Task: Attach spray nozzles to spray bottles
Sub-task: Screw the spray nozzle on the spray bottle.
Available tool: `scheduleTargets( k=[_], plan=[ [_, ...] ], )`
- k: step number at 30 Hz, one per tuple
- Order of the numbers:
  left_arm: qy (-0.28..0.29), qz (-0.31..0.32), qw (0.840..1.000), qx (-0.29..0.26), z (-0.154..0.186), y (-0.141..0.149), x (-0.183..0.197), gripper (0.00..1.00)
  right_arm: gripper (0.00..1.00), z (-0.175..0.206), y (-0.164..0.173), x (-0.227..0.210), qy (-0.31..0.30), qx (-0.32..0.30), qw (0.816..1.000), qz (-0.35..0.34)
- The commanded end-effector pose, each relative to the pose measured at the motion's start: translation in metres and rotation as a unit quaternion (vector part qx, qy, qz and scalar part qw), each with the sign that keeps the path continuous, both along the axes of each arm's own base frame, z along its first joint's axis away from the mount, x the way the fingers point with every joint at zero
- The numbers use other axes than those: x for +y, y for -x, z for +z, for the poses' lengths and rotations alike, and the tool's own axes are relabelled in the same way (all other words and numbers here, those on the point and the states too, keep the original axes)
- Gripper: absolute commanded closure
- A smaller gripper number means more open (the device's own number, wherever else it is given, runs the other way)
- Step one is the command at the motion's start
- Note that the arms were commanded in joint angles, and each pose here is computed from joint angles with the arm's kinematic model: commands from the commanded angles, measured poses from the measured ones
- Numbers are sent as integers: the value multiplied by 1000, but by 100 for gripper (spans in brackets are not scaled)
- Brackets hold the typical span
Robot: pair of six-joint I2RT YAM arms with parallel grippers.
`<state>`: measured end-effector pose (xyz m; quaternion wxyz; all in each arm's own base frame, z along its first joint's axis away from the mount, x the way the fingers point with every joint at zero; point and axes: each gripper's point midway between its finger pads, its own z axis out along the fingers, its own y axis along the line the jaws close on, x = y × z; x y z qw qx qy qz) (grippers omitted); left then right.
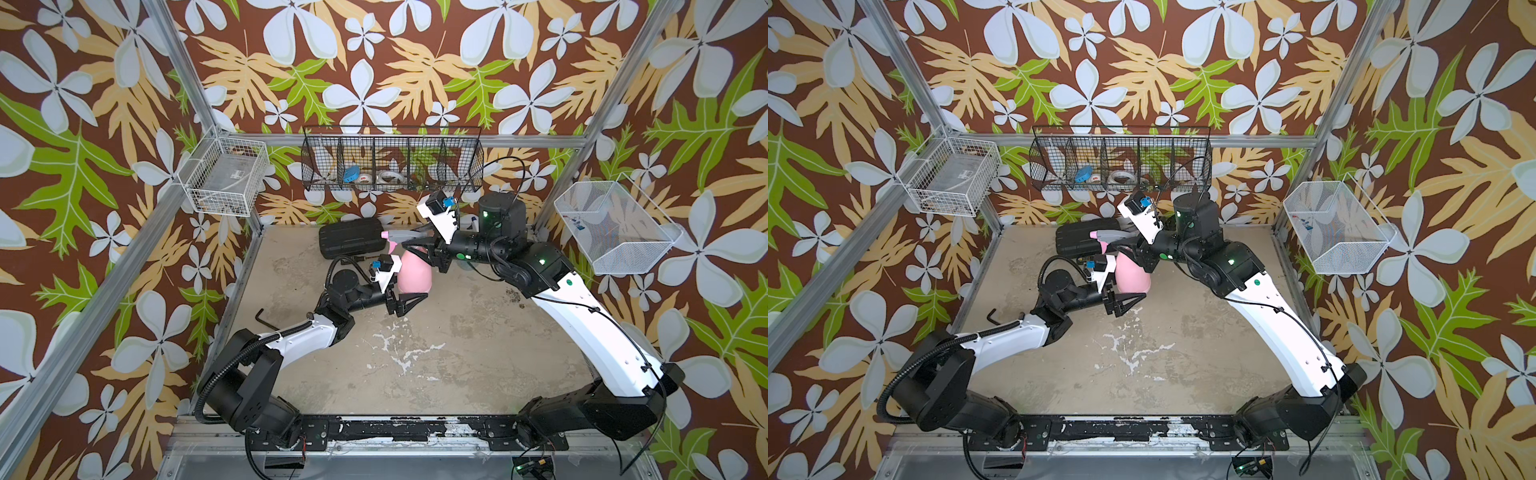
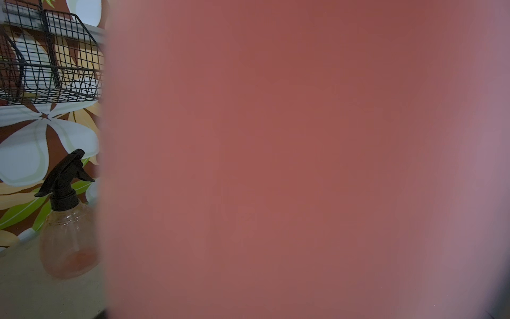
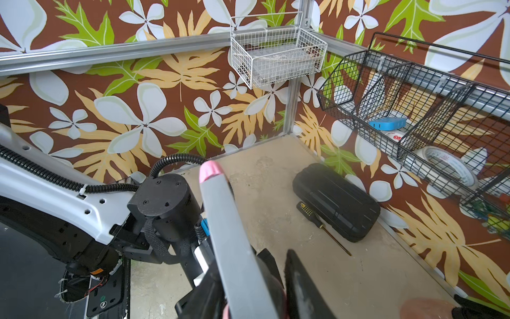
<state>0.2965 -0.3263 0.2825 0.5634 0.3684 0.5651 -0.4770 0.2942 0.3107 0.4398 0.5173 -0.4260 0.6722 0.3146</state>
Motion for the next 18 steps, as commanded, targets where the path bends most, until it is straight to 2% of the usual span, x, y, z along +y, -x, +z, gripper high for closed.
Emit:
scheduleTargets(
  k=[1,12,18],
  plan=[
    [2,9,1000,-7,5,-2,2,50,73,2,4,3,-11,3,1000,11],
    [26,23,999,-20,23,-2,13,51,85,-3,-2,-4,-21,-2,1000,-19],
    [51,15,998,-23,35,2,17,51,96,14,-5,-13,-94,-24,994,-56]
  ],
)
